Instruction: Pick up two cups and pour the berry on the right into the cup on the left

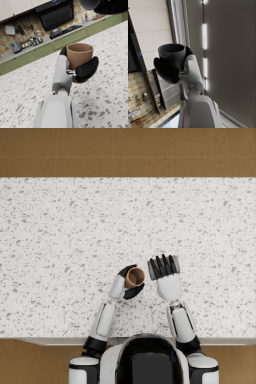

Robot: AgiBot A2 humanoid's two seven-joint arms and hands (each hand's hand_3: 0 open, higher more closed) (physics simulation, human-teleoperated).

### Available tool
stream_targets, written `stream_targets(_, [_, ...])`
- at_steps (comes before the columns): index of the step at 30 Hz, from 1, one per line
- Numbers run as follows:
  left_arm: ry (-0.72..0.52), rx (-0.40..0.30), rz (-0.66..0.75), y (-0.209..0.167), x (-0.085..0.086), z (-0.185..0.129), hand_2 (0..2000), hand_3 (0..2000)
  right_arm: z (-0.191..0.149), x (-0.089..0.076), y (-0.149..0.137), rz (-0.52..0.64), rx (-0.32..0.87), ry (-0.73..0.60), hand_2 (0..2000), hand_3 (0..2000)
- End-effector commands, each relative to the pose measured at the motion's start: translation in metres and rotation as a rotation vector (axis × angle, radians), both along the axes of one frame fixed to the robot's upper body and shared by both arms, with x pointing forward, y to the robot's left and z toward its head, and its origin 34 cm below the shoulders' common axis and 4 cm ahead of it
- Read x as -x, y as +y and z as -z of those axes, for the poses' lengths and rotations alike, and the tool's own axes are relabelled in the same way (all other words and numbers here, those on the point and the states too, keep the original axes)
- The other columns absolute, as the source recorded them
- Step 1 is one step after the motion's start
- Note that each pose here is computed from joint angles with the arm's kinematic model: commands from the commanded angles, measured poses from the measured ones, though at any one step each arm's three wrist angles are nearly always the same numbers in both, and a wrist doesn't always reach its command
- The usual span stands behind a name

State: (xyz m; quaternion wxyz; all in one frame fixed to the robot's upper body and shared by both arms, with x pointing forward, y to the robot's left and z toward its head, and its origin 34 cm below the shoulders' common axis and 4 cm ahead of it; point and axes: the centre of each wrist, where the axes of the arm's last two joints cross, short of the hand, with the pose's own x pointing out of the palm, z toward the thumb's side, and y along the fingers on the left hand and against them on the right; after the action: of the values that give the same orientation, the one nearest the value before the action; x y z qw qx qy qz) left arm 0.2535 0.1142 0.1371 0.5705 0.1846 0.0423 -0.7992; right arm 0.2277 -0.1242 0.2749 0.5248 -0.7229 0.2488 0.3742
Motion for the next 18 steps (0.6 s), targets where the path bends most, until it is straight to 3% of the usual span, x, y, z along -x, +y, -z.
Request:
stream_targets(1, [0.000,0.001,0.000,-0.001,-0.001,0.000,2000,1280,-0.008,0.002,0.004,0.006,0.003,-0.040,2000,1280])
stream_targets(4, [-0.018,0.016,-0.012,-0.002,-0.011,-0.008,2000,1280,-0.007,0.003,0.003,0.070,0.067,-0.064,2000,1280])
stream_targets(6, [0.003,0.007,-0.007,-0.001,-0.007,-0.001,2000,1280,-0.006,0.003,0.004,0.099,0.105,-0.075,2000,1280])
stream_targets(14, [-0.020,0.025,-0.017,-0.004,-0.019,-0.011,2000,1280,-0.009,0.002,0.003,0.145,0.120,-0.090,2000,1280])
stream_targets(16, [0.002,0.017,-0.016,-0.003,-0.015,-0.004,2000,1280,-0.010,0.001,0.002,0.194,0.154,-0.111,2000,1280])
stream_targets(18, [-0.018,0.027,-0.015,-0.006,-0.023,-0.012,2000,1280,-0.010,0.001,0.001,0.238,0.193,-0.129,2000,1280])
